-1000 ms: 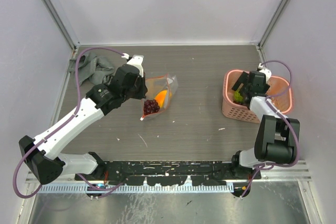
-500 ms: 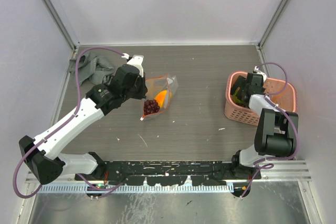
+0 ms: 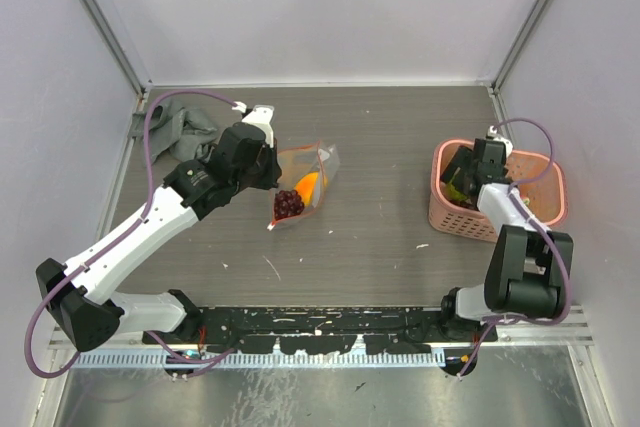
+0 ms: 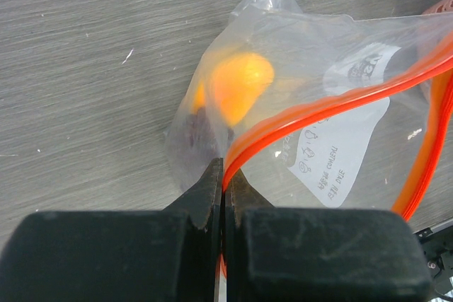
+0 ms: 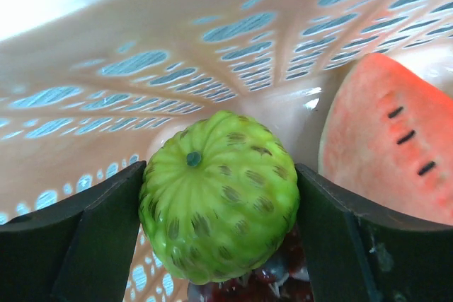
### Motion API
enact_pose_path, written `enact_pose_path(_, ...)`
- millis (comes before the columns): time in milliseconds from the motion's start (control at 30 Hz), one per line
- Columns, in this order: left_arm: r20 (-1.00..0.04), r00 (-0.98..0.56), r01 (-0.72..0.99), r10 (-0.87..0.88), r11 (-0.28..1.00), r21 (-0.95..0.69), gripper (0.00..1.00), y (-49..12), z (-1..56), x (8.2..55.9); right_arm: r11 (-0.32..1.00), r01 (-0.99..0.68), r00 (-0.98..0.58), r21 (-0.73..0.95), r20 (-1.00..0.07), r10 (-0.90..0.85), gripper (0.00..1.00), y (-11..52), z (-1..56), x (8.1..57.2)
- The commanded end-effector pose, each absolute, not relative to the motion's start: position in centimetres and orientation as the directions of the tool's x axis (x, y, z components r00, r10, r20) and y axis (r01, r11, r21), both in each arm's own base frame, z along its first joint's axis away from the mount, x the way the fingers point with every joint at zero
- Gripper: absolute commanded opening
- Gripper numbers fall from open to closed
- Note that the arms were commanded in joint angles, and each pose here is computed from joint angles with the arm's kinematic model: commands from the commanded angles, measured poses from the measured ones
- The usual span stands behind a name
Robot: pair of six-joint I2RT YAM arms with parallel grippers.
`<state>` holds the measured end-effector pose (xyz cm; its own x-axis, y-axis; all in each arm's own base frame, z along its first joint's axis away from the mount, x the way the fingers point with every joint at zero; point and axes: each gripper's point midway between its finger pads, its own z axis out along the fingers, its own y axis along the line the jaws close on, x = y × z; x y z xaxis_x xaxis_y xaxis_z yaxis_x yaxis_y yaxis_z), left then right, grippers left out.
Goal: Place the food in the zip-top bag and seal the zipper
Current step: Pick up the fake fruit from the bin, then place the fake fruit in the zipper food storage bag.
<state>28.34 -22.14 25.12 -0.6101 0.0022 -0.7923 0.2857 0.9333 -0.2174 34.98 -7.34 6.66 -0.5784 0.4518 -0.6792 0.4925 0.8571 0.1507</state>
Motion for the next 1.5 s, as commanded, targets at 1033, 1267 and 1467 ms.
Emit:
enact_pose_path(1033, -0.815, -0.579, 0.333, -0.016, 0.908, -0.253, 0.0, -23.2, 26.6, 28.7, 0.959, 0.072, -0.204, 0.275, -0.937, 0.284, 0.49, 4.4, 32.2, 30.4)
enact_pose_path(1267, -0.814, -0.581, 0.338, -0.014, 0.905, -0.257, 0.0, -23.4, 26.5, 28.6, 0.941, -0.197, -0.186, 0.277, -0.953, 0.241, 0.48, 11.5, 35.0, 29.7)
enact_pose_path(1467, -0.813, -0.582, 0.341, -0.016, 0.903, -0.261, 0.0, -23.4, 26.5, 28.6, 0.856, -0.439, -0.163, 0.272, -0.961, 0.222, 0.48, 18.2, 37.8, 27.7)
